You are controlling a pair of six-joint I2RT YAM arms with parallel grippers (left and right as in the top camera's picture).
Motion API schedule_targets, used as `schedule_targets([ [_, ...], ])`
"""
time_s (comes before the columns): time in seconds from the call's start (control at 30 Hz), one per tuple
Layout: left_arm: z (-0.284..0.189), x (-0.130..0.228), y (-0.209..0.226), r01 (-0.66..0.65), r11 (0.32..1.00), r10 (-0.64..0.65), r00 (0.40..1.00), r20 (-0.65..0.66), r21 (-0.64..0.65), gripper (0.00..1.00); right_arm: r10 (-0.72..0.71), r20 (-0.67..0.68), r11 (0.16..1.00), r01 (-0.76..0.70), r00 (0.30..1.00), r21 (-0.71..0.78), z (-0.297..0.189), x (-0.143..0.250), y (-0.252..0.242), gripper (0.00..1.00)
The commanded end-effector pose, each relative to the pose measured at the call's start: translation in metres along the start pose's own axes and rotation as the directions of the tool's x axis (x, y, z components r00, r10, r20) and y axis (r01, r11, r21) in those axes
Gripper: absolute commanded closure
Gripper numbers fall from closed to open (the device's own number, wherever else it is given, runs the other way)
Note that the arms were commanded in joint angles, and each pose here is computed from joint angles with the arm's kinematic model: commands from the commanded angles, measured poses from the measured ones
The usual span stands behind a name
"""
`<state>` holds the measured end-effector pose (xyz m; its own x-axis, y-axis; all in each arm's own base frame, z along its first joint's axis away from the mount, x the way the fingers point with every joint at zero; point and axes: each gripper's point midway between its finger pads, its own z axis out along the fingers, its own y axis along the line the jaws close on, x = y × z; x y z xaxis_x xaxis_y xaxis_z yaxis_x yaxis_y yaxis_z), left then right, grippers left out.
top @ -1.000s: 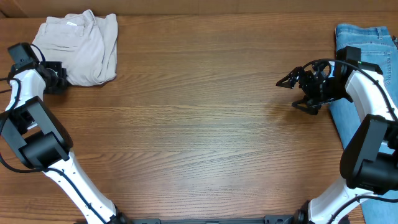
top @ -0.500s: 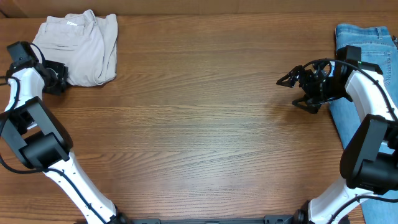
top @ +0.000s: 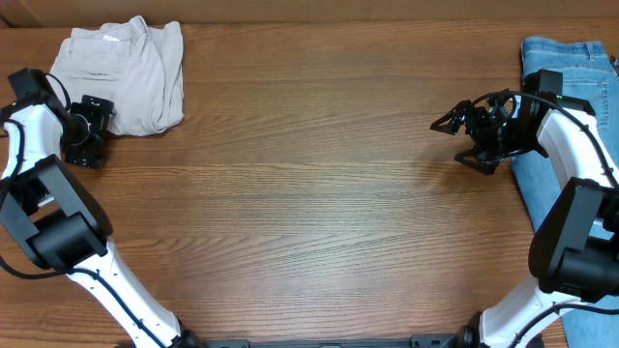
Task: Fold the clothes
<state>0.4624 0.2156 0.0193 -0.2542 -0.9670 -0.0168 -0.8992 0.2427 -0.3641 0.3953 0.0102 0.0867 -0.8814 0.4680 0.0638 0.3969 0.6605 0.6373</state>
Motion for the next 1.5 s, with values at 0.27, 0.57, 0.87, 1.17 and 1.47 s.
schedule_targets([
  [0.27, -0.081, 0.008, -0.037, -0.144, 0.986, 0.134, 0.984, 0.117, 0.087, 0.21, -0.065, 0.029, 0.998, 0.065, 0.997, -0.007, -0.008, -0.003, 0.013, 0.0],
  [0.57, -0.163, -0.008, -0.116, -0.393, 0.897, 0.267, 0.846, 0.463, 0.202, 0.96, -0.064, 0.028, 0.998, 0.065, 0.998, -0.008, -0.008, -0.003, 0.013, 0.0],
  [0.87, -0.09, -0.013, -0.144, -0.509, 0.852, 0.38, 0.764, 0.521, 0.125, 0.96, -0.061, 0.014, 0.998, 0.061, 0.998, -0.004, -0.006, 0.001, 0.014, 0.0],
  [1.17, 0.004, 0.002, -0.147, -0.547, 0.813, 0.428, 0.795, 0.43, 0.201, 0.96, -0.076, -0.012, 0.997, 0.077, 0.997, 0.025, 0.001, 0.009, 0.017, 0.0],
  [1.47, 0.064, 0.073, -0.149, -0.713, 0.681, 0.649, 0.693, 0.314, 0.167, 0.95, -0.11, -0.032, 0.994, 0.111, 0.993, 0.024, 0.01, 0.016, 0.027, 0.0],
])
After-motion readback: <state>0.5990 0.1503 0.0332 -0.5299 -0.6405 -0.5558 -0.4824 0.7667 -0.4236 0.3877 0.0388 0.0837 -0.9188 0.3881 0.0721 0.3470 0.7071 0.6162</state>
